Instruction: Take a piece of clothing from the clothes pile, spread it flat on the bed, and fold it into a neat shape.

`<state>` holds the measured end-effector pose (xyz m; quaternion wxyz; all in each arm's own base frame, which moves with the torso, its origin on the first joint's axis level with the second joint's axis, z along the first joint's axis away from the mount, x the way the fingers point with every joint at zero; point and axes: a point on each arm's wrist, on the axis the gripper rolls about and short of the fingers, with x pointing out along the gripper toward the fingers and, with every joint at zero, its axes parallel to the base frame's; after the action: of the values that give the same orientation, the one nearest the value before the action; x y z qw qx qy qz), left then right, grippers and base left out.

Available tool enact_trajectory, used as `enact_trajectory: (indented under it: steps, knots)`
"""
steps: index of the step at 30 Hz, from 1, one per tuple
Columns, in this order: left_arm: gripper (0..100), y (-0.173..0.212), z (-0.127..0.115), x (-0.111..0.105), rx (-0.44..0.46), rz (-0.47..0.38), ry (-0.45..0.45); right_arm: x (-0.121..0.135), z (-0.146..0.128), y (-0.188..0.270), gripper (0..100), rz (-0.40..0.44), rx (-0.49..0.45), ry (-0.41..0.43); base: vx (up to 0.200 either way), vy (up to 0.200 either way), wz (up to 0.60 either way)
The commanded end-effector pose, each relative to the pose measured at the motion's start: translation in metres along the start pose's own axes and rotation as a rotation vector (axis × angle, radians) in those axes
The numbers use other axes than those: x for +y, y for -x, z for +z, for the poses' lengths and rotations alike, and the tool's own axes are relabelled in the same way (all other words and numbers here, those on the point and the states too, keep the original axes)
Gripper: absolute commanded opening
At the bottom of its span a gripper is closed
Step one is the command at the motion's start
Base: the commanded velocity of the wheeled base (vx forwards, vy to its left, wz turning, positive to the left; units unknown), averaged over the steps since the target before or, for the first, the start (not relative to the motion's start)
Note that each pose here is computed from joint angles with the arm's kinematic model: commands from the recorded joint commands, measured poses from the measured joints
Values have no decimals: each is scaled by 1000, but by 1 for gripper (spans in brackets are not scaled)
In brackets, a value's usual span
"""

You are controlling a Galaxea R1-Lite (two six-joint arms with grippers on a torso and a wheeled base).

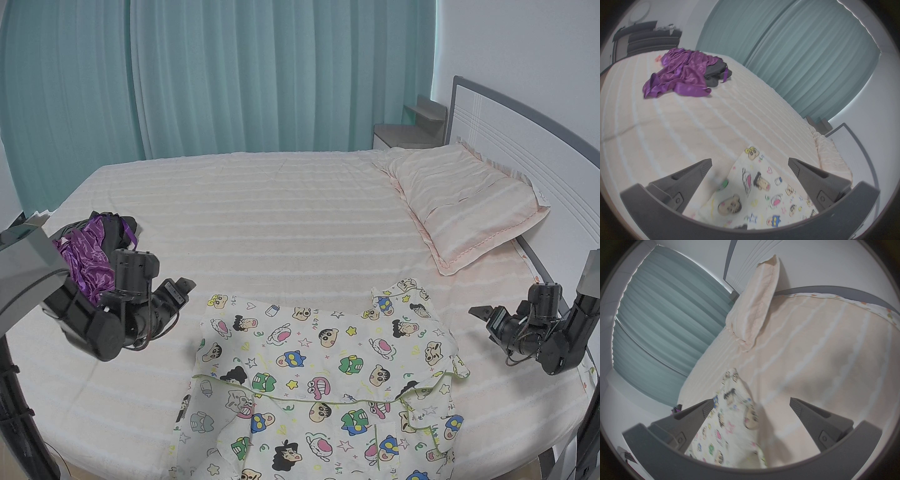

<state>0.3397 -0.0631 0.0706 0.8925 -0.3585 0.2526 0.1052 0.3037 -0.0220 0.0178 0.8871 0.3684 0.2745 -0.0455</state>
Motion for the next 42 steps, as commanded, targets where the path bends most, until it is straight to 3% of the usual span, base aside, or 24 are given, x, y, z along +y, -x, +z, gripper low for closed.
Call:
enact_trajectory:
  steps: [1, 5, 10, 15, 21, 25, 26, 37, 42]
  knots:
    - [100, 64, 5, 11, 24, -63, 94, -30, -16, 24, 100, -69, 65, 67, 0, 0, 0]
    - [100, 79, 4, 16, 15, -78, 177, -40, -23, 21, 100, -101, 95, 152, 0, 0, 0]
    - [100, 85, -1, 21, 18, -87, 207, -42, -24, 26, 100, -84, 78, 182, 0, 0, 0]
    - [100, 85, -6, 24, 31, -78, 209, -29, -26, 30, 100, 22, 69, 95, 0, 0, 0]
    - [100, 88, -20, 20, 78, -88, 218, -6, -54, 37, 100, 65, 174, 52, 0, 0, 0]
    - [100, 88, -24, 20, 89, -88, 211, 0, -59, 41, 100, 80, 191, 13, 0, 0, 0]
    - [100, 86, -27, 19, 97, -86, 204, 7, -63, 48, 100, 92, 207, -43, 0, 0, 0]
    - [100, 93, -44, 15, 100, -110, 160, 7, -71, 54, 100, 83, 234, -61, 0, 0, 0]
    - [100, 93, -47, 16, 100, -121, 158, 10, -74, 52, 100, 91, 245, -62, -200, 0, 0]
